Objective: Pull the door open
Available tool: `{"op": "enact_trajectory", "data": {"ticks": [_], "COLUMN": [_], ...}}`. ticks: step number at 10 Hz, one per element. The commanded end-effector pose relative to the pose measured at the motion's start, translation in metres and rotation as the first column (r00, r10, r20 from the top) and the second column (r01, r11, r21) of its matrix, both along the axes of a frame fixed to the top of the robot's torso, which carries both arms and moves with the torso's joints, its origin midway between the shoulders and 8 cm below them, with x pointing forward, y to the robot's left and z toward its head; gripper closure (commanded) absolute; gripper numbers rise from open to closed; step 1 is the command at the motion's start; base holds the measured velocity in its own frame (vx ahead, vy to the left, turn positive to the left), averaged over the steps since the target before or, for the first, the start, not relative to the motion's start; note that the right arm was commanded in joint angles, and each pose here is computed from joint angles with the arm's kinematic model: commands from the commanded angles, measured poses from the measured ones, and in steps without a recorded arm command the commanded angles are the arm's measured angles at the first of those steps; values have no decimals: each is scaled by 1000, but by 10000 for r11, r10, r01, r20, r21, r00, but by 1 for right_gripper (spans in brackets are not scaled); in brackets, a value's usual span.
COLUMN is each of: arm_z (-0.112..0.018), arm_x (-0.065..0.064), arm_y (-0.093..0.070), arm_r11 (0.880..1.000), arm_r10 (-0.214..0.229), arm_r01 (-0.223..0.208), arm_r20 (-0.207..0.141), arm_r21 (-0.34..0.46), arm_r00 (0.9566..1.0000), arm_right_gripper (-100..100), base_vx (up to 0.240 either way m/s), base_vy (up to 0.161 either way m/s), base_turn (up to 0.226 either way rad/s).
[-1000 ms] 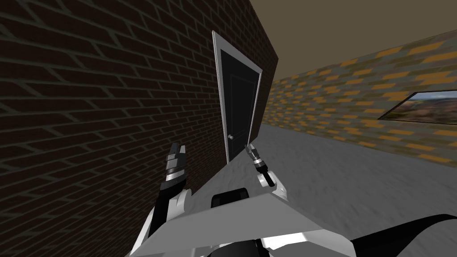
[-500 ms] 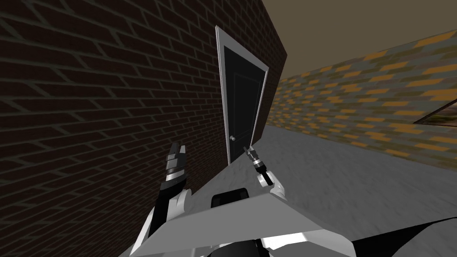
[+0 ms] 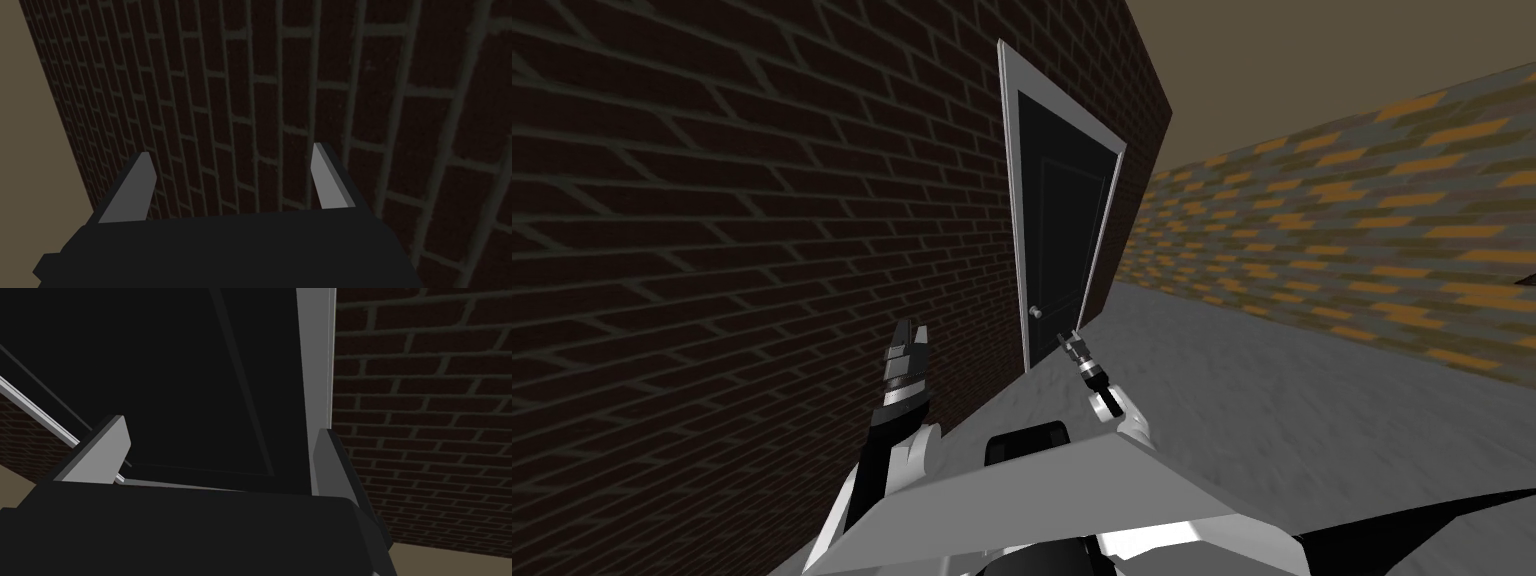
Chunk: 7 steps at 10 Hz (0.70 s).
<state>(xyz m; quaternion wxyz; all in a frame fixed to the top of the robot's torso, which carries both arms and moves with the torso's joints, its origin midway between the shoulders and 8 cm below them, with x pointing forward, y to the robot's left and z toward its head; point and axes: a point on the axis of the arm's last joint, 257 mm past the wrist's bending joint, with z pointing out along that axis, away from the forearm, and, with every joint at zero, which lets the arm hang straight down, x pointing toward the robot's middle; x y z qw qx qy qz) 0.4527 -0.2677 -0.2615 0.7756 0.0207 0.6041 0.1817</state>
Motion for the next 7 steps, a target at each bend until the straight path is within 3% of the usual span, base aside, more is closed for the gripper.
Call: {"op": "enact_trajectory", "data": {"ticks": [1, 7], "arm_z": [-7, -49], "arm_x": [1, 4], "arm_y": [0, -1], "arm_r11": [9999, 9932], "arm_r10": [-22, -139], "arm_r01": [20, 54], "arm_r20": [-85, -728], "arm_r21": [-120, -1162], "arm_r00": [10000, 9972], "arm_right_gripper": [-100, -100], "base_vx": [33, 56], "base_vy": [-30, -45], "base_turn": [42, 92]}}
